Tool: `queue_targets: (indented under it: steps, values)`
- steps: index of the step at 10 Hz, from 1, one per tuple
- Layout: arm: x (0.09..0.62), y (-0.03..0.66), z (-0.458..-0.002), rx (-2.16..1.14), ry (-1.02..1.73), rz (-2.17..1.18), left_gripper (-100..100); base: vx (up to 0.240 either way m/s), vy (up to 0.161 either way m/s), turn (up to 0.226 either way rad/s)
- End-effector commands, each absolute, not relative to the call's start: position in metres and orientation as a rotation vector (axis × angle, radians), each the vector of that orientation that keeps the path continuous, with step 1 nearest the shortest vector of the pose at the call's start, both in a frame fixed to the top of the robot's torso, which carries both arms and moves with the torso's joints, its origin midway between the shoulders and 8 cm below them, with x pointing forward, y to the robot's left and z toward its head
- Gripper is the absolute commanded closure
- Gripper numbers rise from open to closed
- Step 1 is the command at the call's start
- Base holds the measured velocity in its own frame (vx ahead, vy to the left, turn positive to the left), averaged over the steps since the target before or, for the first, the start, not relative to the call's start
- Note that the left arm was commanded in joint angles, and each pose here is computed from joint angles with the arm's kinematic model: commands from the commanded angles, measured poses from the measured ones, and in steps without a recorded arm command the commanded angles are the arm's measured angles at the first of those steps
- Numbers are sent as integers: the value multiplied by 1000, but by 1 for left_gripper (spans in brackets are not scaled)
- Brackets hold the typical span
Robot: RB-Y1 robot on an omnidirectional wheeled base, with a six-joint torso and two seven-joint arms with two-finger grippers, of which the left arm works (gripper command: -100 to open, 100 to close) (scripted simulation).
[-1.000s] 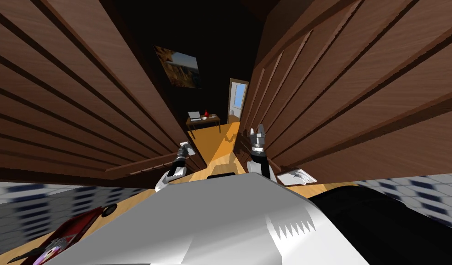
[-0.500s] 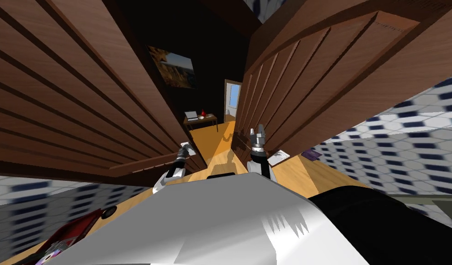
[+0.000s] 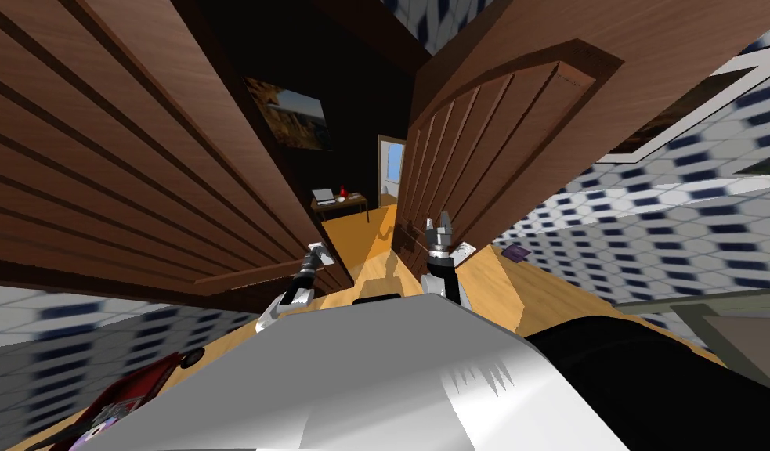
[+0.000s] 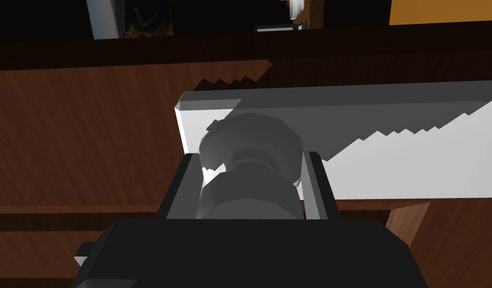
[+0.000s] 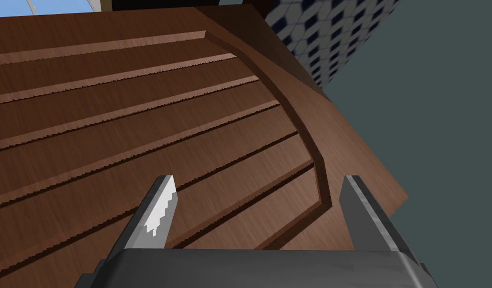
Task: Pull the door open
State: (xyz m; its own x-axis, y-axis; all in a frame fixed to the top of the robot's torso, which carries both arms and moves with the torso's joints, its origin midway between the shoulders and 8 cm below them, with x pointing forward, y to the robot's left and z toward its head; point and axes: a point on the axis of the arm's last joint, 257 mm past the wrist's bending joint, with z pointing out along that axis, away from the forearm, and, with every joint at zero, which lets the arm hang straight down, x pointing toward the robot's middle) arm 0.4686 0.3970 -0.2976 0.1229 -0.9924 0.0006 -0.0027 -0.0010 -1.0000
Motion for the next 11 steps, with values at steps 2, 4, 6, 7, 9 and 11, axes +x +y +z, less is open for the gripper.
queue_targets:
  steps: [2, 4, 6, 7, 9, 11]
  values:
    - [462, 395, -297, -1254, 1138, -1134, 100, -213, 51, -128]
    - [455, 392, -297, -1242, 1156, -1154, 100, -241, 64, -141]
    - [451, 390, -296, -1234, 1169, -1169, 100, -238, 69, -99]
    - [452, 391, -298, -1238, 1168, -1162, 100, -103, 34, -33]
    - [441, 388, -300, -1228, 1190, -1181, 100, -192, 60, -145]
    - [434, 387, -299, -1215, 1204, -1197, 100, -234, 111, -146]
